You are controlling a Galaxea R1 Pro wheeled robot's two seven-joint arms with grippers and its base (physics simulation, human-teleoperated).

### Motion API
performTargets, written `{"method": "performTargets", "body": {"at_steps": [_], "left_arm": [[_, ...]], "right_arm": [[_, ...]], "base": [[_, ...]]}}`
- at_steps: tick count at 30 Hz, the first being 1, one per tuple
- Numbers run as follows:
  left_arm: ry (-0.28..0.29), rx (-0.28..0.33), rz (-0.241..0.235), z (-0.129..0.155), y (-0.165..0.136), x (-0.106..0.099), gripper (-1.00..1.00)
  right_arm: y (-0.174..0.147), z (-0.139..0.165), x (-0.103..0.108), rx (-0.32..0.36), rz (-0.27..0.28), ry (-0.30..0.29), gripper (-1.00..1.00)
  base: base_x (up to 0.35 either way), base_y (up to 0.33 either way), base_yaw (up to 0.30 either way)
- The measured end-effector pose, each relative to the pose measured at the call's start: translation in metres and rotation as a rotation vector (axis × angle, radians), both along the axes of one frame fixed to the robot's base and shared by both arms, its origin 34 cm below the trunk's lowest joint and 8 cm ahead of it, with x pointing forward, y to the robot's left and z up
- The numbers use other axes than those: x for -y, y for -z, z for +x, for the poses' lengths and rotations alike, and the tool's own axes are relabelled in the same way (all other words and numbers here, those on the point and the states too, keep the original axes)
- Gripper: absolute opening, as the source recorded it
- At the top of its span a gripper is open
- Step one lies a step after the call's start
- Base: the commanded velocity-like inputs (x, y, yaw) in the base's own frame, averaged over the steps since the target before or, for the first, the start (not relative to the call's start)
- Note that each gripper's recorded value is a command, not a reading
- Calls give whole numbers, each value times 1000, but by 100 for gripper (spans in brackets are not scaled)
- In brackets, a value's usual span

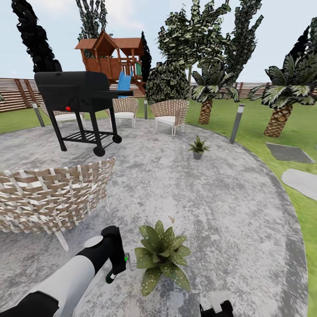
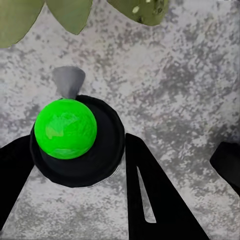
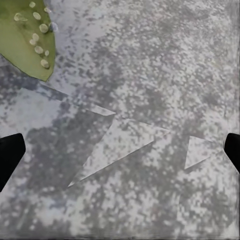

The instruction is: Pick up the pesticide atomizer in the garden and spray insectifuge to fully cover both potted plants in the garden.

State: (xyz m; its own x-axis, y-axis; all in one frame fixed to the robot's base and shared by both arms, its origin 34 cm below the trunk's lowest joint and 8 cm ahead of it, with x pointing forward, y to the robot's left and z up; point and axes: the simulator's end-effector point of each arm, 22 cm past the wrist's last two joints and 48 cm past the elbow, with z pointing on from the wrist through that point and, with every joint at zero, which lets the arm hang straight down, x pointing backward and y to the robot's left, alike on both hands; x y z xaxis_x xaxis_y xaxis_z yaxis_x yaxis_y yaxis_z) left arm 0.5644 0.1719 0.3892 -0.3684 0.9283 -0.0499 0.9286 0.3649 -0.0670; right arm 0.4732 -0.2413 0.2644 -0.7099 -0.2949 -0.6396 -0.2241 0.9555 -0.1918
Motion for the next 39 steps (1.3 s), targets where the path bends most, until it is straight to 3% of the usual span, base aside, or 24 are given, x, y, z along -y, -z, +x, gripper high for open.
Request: {"method": "performTargets", "body": {"at_steps": [6,12,20,28,31,34,39], "left_arm": [[-4,0,7,0,0,-3,-100],[-4,9,12,1,2,-3,-100],[-6,3,47,-35,37,-13,-100],[-10,19,47,-37,42,-10,-100],[-17,8,28,-42,44,-3,-100],[-54,-45,-30,-59,52,11,-100],[-61,-56,-67,-62,51,28,-100]], "right_arm": [[0,0,0,-1,0,0,100],[0,0,0,0,0,0,100],[0,0,0,-1,-1,-2,100],[0,0,0,-1,-1,-4,100],[0,0,0,-1,-1,-4,100],[0,0,0,-1,-2,-5,100],[0,0,0,-1,-2,-5,100]], "base": [[0,276,-270],[153,240,-13],[13,14,0],[0,0,0],[0,0,0],[0,0,0],[0,0,0]]}}
